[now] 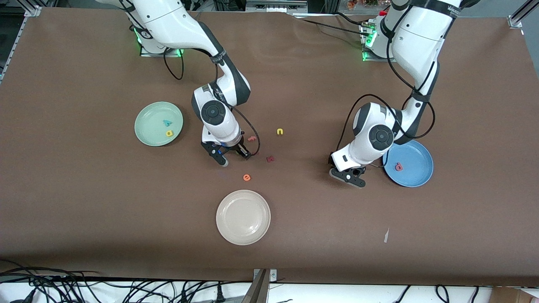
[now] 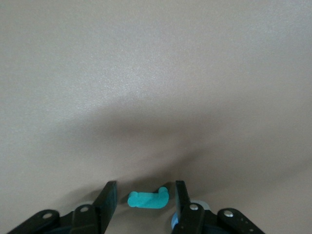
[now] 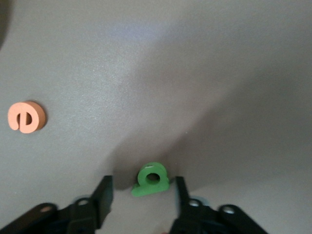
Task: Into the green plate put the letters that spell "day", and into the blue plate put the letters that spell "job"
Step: 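Grasp the green letter with the right gripper while the left grasps the cyan l, then place the green letter on the green plate and the l on the blue plate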
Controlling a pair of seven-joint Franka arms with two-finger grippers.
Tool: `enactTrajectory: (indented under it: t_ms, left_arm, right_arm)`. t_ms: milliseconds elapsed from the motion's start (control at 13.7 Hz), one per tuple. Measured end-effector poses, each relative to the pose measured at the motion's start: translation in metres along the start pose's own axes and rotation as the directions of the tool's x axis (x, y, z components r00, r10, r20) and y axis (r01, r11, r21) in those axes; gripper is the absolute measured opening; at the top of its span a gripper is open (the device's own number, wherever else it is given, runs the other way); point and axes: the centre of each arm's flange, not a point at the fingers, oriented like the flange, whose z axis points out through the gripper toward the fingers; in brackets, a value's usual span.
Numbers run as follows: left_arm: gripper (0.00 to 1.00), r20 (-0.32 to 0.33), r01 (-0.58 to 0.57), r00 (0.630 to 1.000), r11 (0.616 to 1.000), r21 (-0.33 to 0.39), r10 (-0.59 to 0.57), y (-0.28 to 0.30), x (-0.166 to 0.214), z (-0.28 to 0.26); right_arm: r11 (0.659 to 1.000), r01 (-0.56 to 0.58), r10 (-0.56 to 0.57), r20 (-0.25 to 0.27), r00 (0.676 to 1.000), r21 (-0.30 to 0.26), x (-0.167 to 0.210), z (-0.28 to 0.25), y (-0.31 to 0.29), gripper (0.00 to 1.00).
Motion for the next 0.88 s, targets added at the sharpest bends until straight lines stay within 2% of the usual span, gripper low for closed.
enactTrajectory:
  t_ms: [73, 146, 220, 439, 585, 659, 878]
  left_arm:
    - [0.54, 0.001, -0.018, 1.0, 1.0, 0.013, 0.018, 0.0, 0.0, 0.0]
    - [0.42, 0.001, -0.041, 0.999, 0.999, 0.033, 0.041, -0.002, 0.0, 0.0]
    - [0.36, -0.005, -0.054, 0.999, 0.998, 0.04, 0.054, 0.0, 0.002, -0.003]
    - [0.36, -0.006, -0.058, 0.998, 0.997, 0.043, 0.059, 0.0, 0.002, -0.002]
    - [0.36, -0.006, -0.058, 0.998, 0.997, 0.043, 0.059, 0.0, 0.002, -0.002]
    - [0.36, -0.006, -0.058, 0.998, 0.997, 0.043, 0.059, 0.0, 0.003, -0.002]
    - [0.36, -0.031, -0.041, 0.999, 0.998, 0.057, 0.042, -0.014, 0.008, -0.011]
  right_arm:
    - [1.0, 0.0, 0.0, 0.0, 1.0, -0.002, 0.0, 0.001, 0.0, 0.54]
    - [1.0, 0.0, 0.0, 0.001, 1.0, -0.005, 0.0, 0.002, 0.001, 0.53]
    - [1.0, 0.0, 0.0, 0.001, 1.0, -0.008, 0.0, 0.004, 0.001, 0.53]
    - [1.0, 0.005, -0.005, 0.001, 1.0, -0.014, 0.001, 0.006, 0.002, 0.5]
    - [1.0, 0.012, -0.012, 0.002, 1.0, -0.008, 0.001, 0.0, 0.0, 0.35]
    - [1.0, 0.014, -0.014, 0.003, 1.0, -0.015, 0.002, -0.002, 0.0, 0.35]
    - [0.995, 0.053, -0.053, 0.005, 0.999, -0.081, 0.022, -0.019, 0.002, 0.35]
